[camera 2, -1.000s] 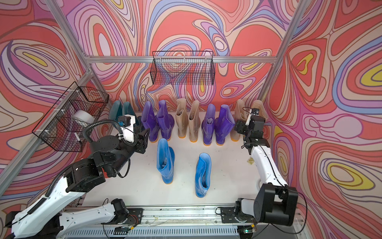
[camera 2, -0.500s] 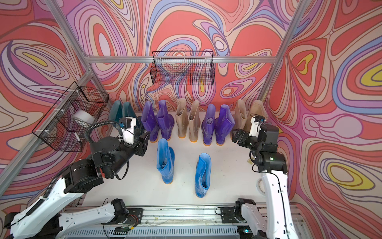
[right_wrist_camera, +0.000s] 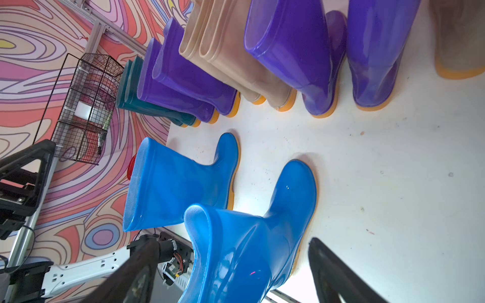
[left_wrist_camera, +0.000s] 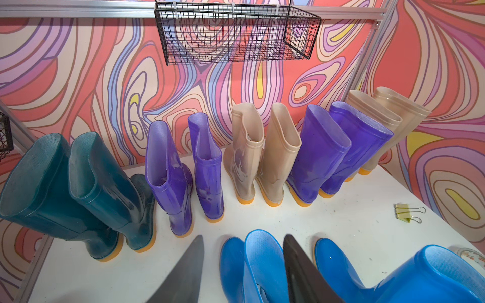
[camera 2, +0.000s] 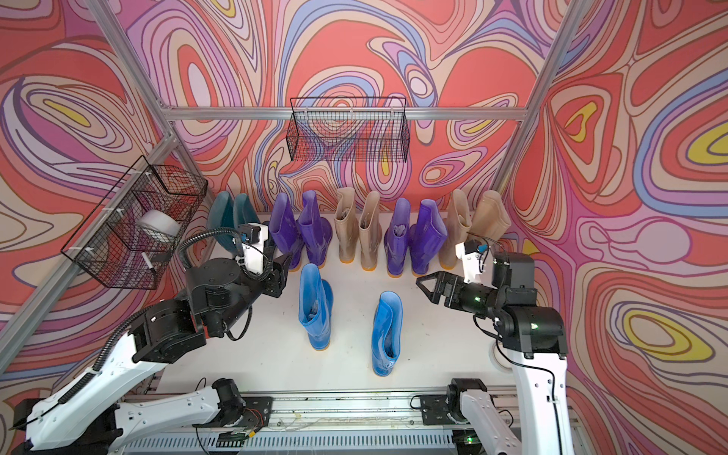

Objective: Match and arrange rain boots in pairs
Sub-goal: Pick up the rain boot at the center of the board.

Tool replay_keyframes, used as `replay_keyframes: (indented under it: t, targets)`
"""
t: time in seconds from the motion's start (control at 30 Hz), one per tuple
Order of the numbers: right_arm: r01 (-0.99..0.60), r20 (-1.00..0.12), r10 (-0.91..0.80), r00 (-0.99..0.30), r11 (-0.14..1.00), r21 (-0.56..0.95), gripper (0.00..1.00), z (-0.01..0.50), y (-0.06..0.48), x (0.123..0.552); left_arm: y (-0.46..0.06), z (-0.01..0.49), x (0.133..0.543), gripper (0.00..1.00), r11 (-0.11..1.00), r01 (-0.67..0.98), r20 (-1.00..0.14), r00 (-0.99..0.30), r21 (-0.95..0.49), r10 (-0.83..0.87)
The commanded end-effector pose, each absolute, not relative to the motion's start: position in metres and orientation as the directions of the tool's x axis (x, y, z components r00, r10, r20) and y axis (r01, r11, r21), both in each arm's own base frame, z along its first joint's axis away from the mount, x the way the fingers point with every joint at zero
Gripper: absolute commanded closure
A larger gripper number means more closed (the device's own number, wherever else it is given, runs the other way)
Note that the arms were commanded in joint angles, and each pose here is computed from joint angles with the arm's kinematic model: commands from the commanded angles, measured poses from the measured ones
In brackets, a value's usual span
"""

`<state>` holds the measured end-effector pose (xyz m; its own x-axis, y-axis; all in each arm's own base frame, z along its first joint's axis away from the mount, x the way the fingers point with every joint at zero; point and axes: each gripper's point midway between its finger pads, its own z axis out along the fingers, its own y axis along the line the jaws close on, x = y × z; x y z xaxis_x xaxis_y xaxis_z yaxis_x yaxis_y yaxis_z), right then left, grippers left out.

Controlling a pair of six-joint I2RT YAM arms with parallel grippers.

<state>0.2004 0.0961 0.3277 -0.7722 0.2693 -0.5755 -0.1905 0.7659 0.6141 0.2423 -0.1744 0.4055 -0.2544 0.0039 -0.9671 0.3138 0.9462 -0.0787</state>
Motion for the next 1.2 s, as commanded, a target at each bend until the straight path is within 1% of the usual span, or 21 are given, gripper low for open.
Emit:
replay_keyframes:
  t: [0.0,0.13,0.2,0.3,0.4,0.53,0.63,0.87,0.97,1.0,1.1,1.13,1.17]
  targets:
    - [-0.198,-0.509,0.227,-0.830,0.734,0.650,0.10,0.312,0.108,0.186,-0.169,0.398,0.243,0.49,0.956,0.284,-0.961,-0.277,-0.075,0.007]
    - [-0.216,-0.491,0.177,-0.853,0.737,0.641,0.10,0.300,0.119,0.187,-0.170,0.393,0.246,0.49,0.960,0.274,-0.958,-0.284,-0.055,0.026]
    - [-0.226,-0.486,0.148,-0.862,0.745,0.628,0.11,0.294,0.126,0.196,-0.172,0.392,0.248,0.49,0.960,0.277,-0.959,-0.280,-0.046,0.035]
    - [-0.268,-0.514,0.097,-0.852,0.764,0.588,0.11,0.296,0.143,0.208,-0.173,0.391,0.249,0.49,0.961,0.272,-0.958,-0.283,-0.040,0.040]
    - [-0.269,-0.506,0.053,-0.861,0.796,0.542,0.11,0.288,0.152,0.213,-0.172,0.392,0.248,0.49,0.962,0.271,-0.959,-0.283,-0.045,0.034]
    - [-0.272,-0.495,0.018,-0.869,0.817,0.508,0.12,0.281,0.157,0.211,-0.169,0.392,0.248,0.49,0.964,0.263,-0.960,-0.278,-0.031,0.045]
    - [-0.294,-0.488,-0.011,-0.873,0.809,0.509,0.12,0.281,0.164,0.207,-0.169,0.390,0.249,0.48,0.966,0.258,-0.959,-0.276,-0.014,0.060]
    - [-0.349,-0.470,-0.113,-0.876,0.820,0.454,0.16,0.267,0.191,0.198,-0.169,0.389,0.250,0.48,0.967,0.256,-0.958,-0.278,-0.004,0.070]
    - [-0.333,-0.460,-0.114,-0.881,0.839,0.430,0.23,0.261,0.192,0.201,-0.167,0.387,0.249,0.48,0.967,0.253,-0.956,-0.286,-0.005,0.070]
    - [-0.324,-0.458,-0.109,-0.882,0.847,0.423,0.27,0.259,0.191,0.202,-0.166,0.387,0.248,0.48,0.968,0.251,-0.955,-0.289,-0.004,0.071]
    - [-0.317,-0.455,-0.104,-0.884,0.849,0.423,0.56,0.259,0.191,0.204,-0.162,0.386,0.246,0.48,0.969,0.247,-0.954,-0.292,-0.004,0.070]
    - [-0.320,-0.456,-0.105,-0.884,0.847,0.425,0.65,0.260,0.192,0.204,-0.161,0.387,0.245,0.48,0.970,0.244,-0.954,-0.291,-0.006,0.068]
    - [-0.322,-0.459,-0.103,-0.882,0.845,0.428,0.70,0.261,0.193,0.204,-0.159,0.388,0.245,0.48,0.970,0.242,-0.955,-0.289,-0.007,0.065]
